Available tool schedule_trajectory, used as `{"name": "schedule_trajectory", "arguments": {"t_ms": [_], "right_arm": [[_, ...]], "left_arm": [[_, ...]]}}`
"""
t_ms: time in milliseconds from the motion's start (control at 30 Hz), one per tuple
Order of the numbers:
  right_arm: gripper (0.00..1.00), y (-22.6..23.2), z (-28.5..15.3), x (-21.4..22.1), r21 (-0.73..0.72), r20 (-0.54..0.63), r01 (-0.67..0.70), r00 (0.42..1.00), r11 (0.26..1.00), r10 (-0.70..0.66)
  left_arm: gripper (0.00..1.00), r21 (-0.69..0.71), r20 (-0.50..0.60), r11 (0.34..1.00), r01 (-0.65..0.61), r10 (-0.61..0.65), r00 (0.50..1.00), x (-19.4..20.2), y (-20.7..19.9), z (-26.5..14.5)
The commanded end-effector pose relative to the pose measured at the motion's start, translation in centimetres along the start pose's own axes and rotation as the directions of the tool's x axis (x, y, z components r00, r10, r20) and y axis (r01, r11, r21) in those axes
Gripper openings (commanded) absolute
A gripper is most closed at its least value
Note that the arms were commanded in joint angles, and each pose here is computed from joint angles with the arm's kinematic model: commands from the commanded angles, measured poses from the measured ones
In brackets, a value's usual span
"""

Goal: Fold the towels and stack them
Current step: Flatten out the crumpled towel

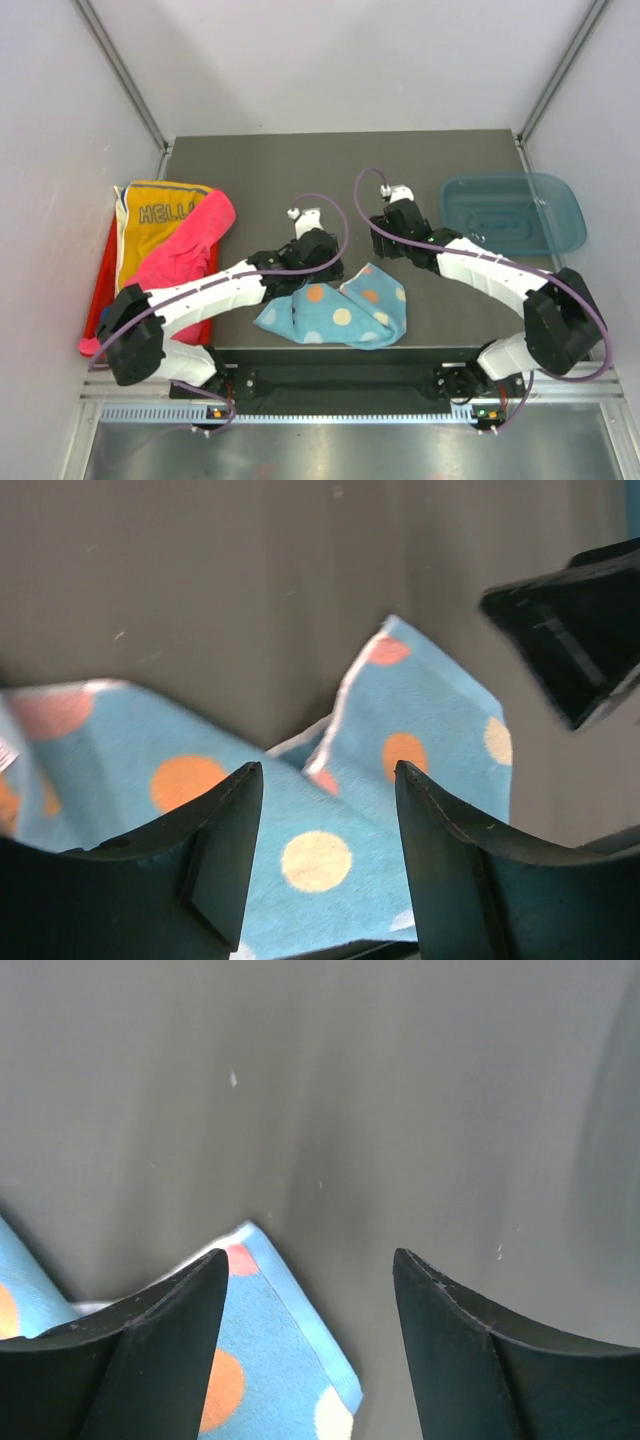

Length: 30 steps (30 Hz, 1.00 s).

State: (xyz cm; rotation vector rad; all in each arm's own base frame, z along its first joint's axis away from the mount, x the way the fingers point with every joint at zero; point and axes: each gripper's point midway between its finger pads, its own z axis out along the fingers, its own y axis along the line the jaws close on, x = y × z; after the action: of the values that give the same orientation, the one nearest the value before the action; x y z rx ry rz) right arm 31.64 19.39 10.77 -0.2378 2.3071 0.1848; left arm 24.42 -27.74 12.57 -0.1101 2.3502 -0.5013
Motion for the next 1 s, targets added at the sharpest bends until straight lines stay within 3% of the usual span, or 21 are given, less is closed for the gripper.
{"name": "schedule_trajectory", "arguments": {"t_ms": [0, 133, 400, 533, 833, 933, 967], "right_arm": [[0.66, -0.6, -0.1, 1.0, 0.009, -0.056, -0.018, 0.998, 1.000, 0.019], [0.67, -3.1, -1.4, 2.4, 0.065, -0.030, -0.120, 0.992, 0.991, 0.122], [0.74, -6.7, -5.3, 3.6, 0.091, 0.098, -0.324, 0.944, 0.942, 0.316], [0.74, -6.9, -6.3, 3.9, 0.072, 0.130, -0.358, 0.929, 0.931, 0.348], [0.75, -7.3, -7.3, 3.9, 0.064, 0.158, -0.375, 0.919, 0.925, 0.361], [0.74, -7.3, -7.4, 4.0, 0.064, 0.158, -0.373, 0.920, 0.926, 0.360], [0.74, -7.3, -7.4, 4.0, 0.064, 0.159, -0.372, 0.920, 0.926, 0.359]], "left_arm": [[0.61, 0.172, 0.006, 0.981, -0.084, 0.084, 0.996, -1.7, -4.7, 1.2], [0.61, 0.225, -0.059, 0.959, -0.174, 0.192, 0.980, -1.5, -7.4, 4.1], [0.61, 0.302, -0.243, 0.909, -0.289, 0.366, 0.898, 2.5, -7.6, 9.4], [0.62, 0.341, -0.277, 0.879, -0.334, 0.434, 0.857, 3.8, -7.2, 10.4], [0.64, 0.280, -0.334, 0.880, -0.384, 0.464, 0.820, 5.4, -5.3, 13.1], [0.53, 0.271, -0.364, 0.883, -0.384, 0.463, 0.808, 6.2, -4.9, 13.6], [0.43, 0.270, -0.371, 0.883, -0.385, 0.464, 0.804, 6.4, -4.7, 13.7]]}}
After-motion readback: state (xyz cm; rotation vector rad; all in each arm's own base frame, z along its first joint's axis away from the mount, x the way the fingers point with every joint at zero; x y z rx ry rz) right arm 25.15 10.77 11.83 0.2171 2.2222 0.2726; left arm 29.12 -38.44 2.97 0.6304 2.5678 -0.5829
